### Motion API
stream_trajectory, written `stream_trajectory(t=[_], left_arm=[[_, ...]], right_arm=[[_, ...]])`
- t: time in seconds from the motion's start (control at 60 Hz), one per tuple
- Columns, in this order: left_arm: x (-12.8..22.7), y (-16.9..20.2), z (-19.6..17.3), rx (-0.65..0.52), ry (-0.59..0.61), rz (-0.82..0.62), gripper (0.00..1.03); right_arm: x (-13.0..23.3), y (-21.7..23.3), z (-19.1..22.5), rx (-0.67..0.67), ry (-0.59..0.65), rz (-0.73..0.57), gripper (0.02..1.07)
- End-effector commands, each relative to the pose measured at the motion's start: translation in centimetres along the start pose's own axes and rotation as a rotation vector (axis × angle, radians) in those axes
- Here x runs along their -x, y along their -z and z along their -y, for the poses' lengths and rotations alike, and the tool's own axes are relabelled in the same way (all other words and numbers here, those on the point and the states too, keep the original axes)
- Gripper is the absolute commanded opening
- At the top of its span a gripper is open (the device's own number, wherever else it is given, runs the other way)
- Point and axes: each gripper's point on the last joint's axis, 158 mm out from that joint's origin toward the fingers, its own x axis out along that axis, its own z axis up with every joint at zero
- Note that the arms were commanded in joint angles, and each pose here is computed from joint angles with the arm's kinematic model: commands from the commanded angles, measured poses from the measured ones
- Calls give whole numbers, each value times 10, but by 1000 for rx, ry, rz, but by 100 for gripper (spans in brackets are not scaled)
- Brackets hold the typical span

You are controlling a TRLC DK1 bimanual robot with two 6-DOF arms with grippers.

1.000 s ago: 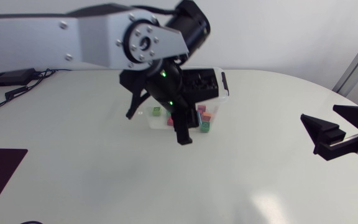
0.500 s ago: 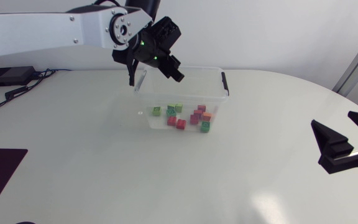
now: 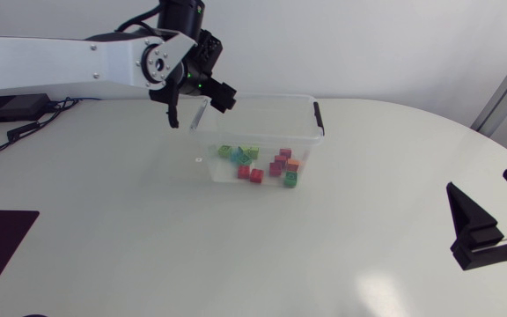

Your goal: Pick up the duplo bricks and place them in the container

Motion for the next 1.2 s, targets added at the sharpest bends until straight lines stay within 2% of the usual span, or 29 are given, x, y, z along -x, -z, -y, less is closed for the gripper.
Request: stream_trajectory(t=[0.0, 0.15, 0.217, 0.283, 0.383, 0.717, 0.9, 1.183], left_arm=[[36, -16, -36, 61, -85, 63, 99], [83, -17, -59, 75, -122, 107, 99], [116, -15, -77, 90, -151, 147, 99], [128, -12, -81, 91, -160, 159, 99], [168, 5, -89, 98, -179, 204, 99], [247, 63, -91, 161, -215, 302, 99], [273, 94, -87, 180, -231, 350, 99], [283, 139, -73, 210, -222, 358, 99]], right_arm=[[-3, 10, -4, -36, -11, -9, 102], [-9, 19, -14, -40, -52, -2, 102], [-11, 21, -16, -40, -58, 6, 102], [-12, 24, -17, -40, -60, 4, 102], [-15, 33, -20, -40, -68, -10, 102], [-21, 51, -22, -41, -46, -22, 102], [-25, 60, -26, -31, -32, -22, 102], [-26, 59, -23, -18, -15, -12, 102]])
